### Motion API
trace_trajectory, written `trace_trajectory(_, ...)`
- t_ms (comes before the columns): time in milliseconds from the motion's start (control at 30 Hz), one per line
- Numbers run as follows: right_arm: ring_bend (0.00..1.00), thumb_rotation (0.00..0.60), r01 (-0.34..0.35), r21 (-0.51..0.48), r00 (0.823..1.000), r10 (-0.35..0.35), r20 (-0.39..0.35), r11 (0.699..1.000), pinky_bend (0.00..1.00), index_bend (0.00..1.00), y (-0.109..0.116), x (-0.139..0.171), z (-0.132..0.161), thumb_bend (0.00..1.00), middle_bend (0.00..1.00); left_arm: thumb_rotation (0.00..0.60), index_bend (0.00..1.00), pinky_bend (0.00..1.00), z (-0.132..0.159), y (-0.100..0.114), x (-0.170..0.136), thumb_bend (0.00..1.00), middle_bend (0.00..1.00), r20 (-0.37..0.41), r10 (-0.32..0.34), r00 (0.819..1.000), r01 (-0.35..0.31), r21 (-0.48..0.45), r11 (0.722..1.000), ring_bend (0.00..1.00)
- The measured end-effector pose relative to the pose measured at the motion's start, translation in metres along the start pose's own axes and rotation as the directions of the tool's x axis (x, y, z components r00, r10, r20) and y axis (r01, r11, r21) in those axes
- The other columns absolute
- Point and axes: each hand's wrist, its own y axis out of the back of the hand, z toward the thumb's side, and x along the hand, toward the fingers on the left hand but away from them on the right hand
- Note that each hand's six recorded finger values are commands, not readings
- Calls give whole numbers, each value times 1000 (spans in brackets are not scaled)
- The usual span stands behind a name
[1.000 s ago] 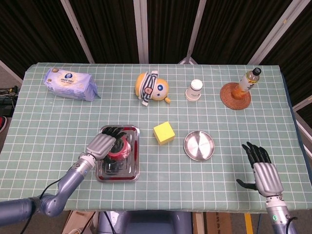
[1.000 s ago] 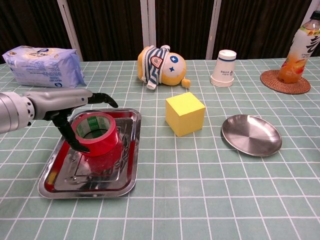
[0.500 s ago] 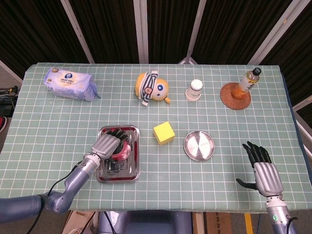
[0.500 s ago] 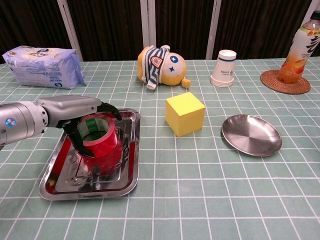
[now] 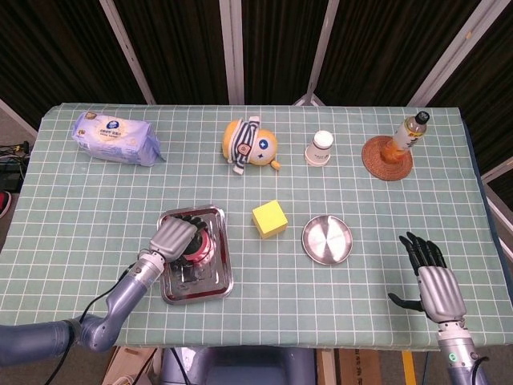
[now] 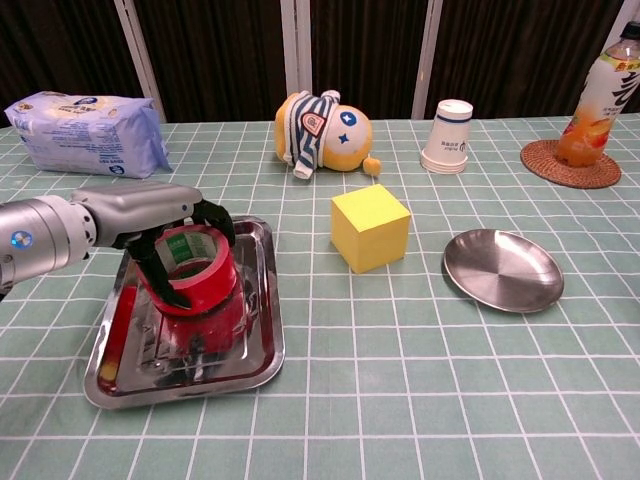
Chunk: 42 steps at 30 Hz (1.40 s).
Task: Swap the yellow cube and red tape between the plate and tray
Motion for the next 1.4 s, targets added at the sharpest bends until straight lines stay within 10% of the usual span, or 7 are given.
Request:
trace_trajectory(333,0,600,0,-10,1000,0,8,1000,0,0,-1,-2,-1,81,0,600,368,360,50,44,-20,275,276,205,141,968,-113,-143,983,253)
trace_trajectory(700,0,600,14,-29,1000,-14,16,999,0,0,4,-1,-4,81,0,600,357,341,140,39,-10,262,250,374,103,922,-70,-103,992,223)
trace_trajectory(1200,0,600,30,-76,999,-27,40,997,0,0,14,-1,-18,81,0,600,344,325,183,-6,31,244,209,320,7,947,-9,4,1000,208)
trace_trajectory(1400,0,600,30,-80,999,-27,42,996,0,0,15,-2,-19,81,0,600,307,219,185,-3,32,86,87,309,24,951,-33,26,999,81)
